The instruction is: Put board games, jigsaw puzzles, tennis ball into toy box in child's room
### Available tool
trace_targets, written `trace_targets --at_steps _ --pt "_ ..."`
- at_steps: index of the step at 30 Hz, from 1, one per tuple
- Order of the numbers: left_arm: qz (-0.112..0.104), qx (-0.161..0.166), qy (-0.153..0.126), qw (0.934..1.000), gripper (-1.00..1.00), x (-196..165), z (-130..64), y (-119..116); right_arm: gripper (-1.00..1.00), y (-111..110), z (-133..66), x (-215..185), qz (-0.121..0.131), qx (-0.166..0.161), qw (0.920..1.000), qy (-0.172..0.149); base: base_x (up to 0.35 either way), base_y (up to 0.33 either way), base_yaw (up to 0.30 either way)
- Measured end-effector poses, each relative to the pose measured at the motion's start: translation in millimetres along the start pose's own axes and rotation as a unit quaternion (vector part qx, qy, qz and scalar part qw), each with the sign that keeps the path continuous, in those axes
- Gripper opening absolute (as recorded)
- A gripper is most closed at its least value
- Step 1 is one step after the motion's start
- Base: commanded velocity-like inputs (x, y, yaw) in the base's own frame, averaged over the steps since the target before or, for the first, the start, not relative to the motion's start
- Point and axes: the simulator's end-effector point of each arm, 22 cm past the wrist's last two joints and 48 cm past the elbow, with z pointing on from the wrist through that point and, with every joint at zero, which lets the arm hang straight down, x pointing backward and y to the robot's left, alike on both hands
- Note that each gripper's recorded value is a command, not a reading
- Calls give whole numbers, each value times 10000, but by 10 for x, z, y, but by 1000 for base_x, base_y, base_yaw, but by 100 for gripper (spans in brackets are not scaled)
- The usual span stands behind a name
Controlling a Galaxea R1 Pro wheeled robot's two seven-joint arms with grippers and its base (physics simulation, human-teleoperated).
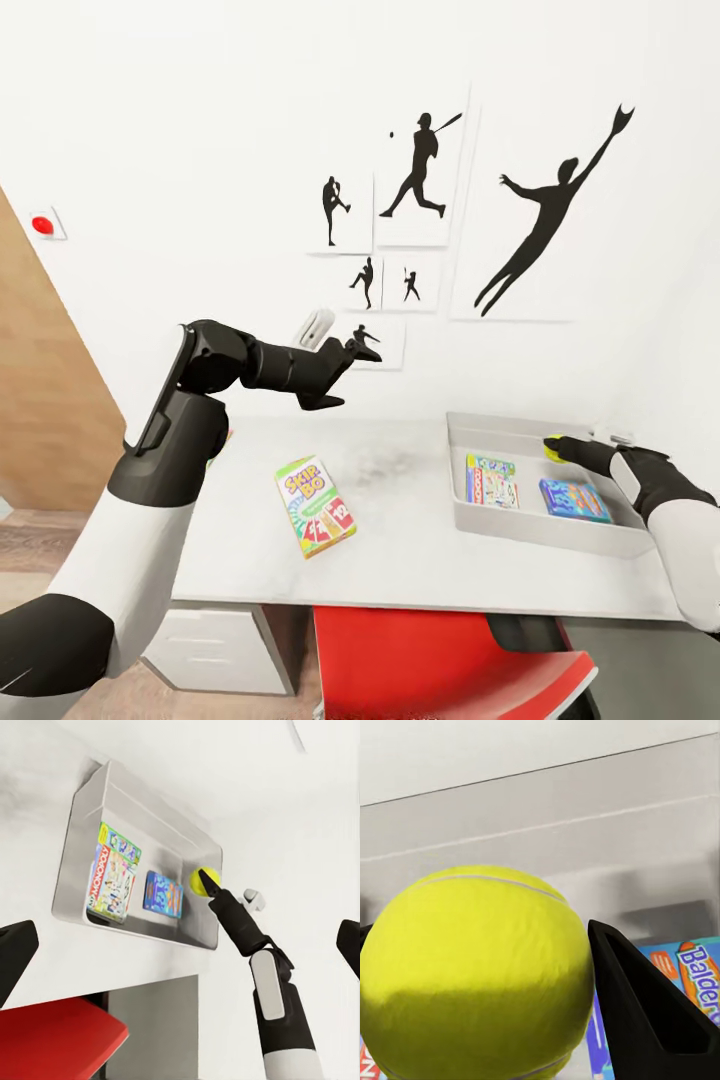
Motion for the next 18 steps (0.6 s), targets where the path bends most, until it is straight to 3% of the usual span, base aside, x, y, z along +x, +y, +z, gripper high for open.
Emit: trace_targets --at_steps 8,11,18 --pt "-70 74 10 9999 100 -25 32 24 -100 -27 62 76 6 68 10000 34 0 0 0" --pt "-85 58 20 9999 100 -28 49 54 -100 -143 61 -56 28 367 9993 -47 0 0 0" --pt "-118 36 60 9999 100 -26 102 107 -100 -141 75 -303 13 456 9988 -181 0 0 0"
